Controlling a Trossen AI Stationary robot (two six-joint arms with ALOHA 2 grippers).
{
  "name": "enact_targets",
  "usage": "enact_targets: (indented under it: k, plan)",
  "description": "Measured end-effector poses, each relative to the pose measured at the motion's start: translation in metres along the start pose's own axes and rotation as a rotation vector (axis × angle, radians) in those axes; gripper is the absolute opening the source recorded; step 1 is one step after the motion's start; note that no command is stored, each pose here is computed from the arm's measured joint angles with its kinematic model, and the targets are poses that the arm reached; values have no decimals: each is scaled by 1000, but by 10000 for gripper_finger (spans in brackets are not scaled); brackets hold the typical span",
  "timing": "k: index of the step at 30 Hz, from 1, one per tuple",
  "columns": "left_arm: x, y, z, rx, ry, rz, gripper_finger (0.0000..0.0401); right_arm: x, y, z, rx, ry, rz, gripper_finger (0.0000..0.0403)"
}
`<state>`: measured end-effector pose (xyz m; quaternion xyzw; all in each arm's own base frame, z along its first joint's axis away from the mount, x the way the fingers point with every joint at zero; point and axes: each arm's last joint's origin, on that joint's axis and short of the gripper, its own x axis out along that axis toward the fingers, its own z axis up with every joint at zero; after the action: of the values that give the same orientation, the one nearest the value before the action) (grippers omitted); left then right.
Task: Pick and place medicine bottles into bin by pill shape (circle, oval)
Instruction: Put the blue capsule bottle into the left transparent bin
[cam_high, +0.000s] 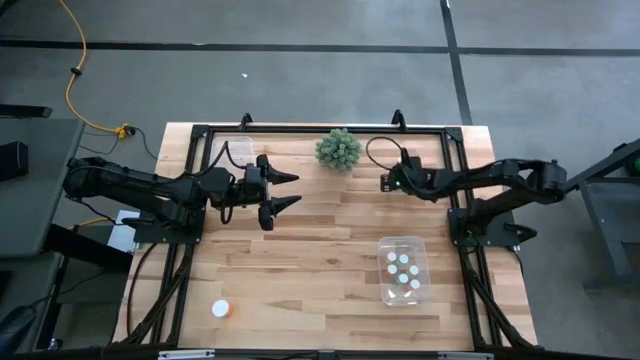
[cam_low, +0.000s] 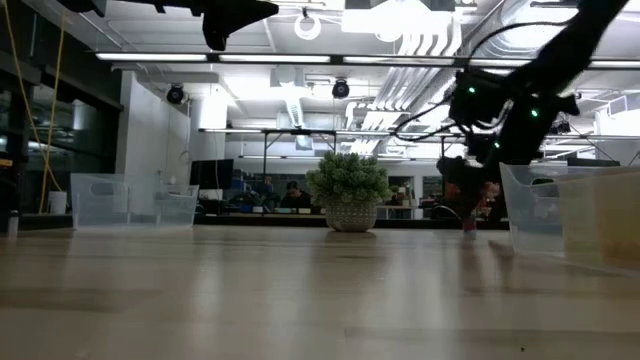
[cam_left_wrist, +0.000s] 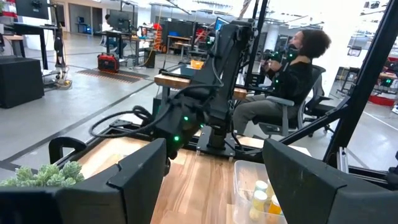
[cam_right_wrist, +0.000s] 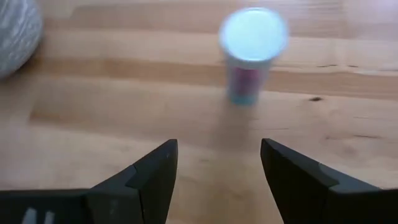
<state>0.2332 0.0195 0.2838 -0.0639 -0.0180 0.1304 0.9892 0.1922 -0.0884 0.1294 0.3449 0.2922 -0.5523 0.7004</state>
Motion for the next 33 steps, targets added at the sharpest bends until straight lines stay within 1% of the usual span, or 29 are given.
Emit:
enact_targets:
  k: [4,7,10,15,17,22,28,33]
  plan:
    - [0,0,0,0,0,0,257,7,-12,-13,55,-97,-17,224]
    - [0,0,0,0,0,0,257,9,-16,-16,48,-160,-18,224]
    - [0,0,0,0,0,0,257,11,-19,-16,24,-206,0,224]
    - [0,1,0,0,-4,24,257,16,-27,-17,77,-255,57,224]
    - [0,1,0,0,-5,30,257,17,-29,-17,69,-264,74,224]
    - [0,1,0,0,-5,32,257,20,-29,-10,-39,-246,134,224]
    - [0,1,0,0,-5,33,257,23,-34,-1,-50,-268,111,224]
    - [0,1,0,0,-5,34,257,25,-36,1,-84,-234,140,224]
